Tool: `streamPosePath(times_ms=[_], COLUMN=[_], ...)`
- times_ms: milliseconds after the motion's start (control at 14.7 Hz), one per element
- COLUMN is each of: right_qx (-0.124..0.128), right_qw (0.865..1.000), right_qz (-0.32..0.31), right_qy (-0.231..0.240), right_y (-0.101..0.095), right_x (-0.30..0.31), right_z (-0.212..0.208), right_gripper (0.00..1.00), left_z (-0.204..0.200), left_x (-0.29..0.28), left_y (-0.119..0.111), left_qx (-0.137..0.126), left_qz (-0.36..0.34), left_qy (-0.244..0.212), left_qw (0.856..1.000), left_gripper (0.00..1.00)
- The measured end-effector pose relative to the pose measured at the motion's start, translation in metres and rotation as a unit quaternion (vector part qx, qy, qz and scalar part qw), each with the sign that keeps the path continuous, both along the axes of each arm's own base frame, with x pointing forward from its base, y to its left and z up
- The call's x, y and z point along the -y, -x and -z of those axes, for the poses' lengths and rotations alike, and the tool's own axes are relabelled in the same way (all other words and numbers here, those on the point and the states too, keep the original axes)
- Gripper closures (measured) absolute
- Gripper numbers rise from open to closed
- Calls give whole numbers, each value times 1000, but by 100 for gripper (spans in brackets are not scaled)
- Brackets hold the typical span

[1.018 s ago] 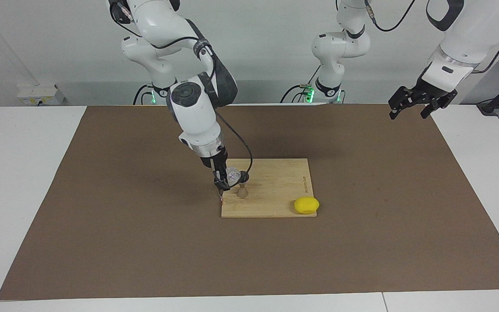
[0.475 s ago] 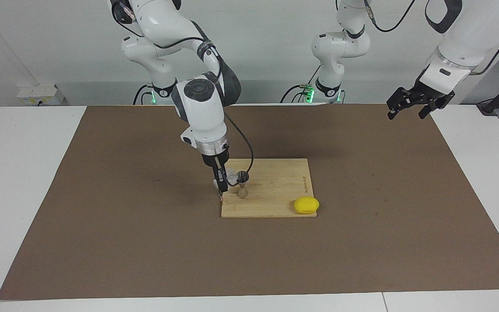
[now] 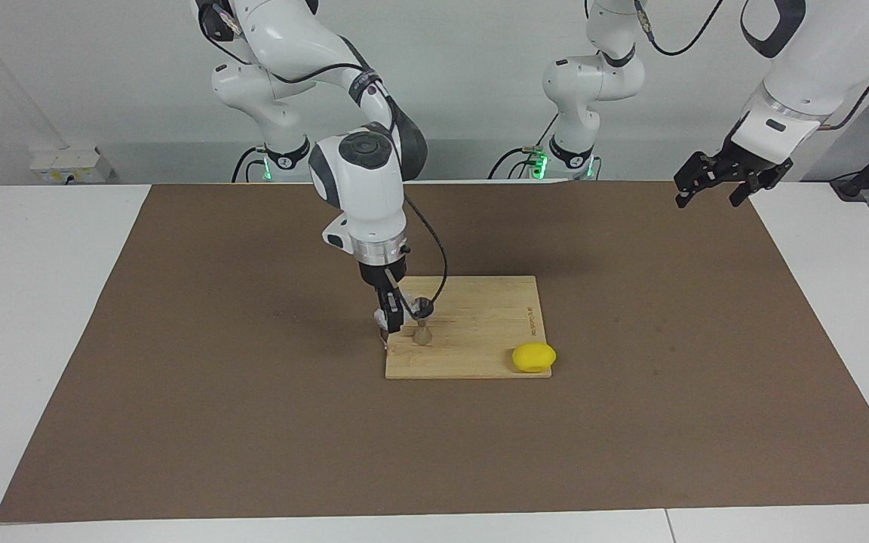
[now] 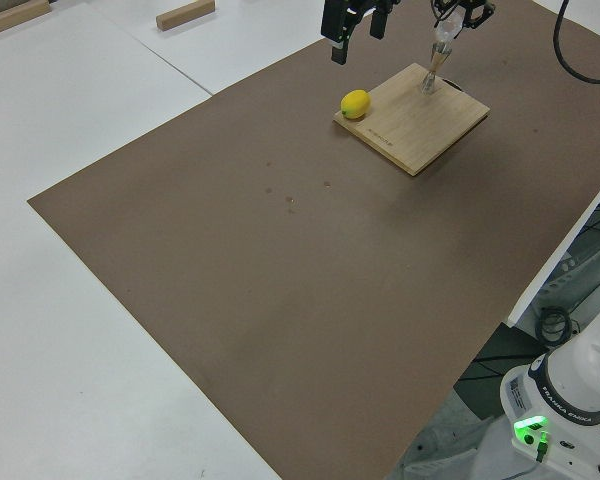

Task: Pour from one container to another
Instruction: 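Tilt the glass cup with the right gripper to pour into the steel cup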

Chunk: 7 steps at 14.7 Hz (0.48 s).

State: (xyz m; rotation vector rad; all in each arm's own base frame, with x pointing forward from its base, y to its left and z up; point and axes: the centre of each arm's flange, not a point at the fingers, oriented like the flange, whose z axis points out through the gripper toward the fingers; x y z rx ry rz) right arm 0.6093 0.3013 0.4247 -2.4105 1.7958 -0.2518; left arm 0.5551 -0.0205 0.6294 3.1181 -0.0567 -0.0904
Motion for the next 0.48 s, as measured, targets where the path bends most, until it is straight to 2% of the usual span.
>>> streamPosePath(times_ms=[475], right_qx=[5], right_qw=[1000], right_qz=[-7], right_qy=[7], right_y=[1], right_x=[-4], right_z=[-1], right_gripper=[49], left_z=[0], left_x=[0], left_y=[0], left_qx=[0], left_qz=[0], left_qy=[0], left_qw=[1000], left_gripper=[0])
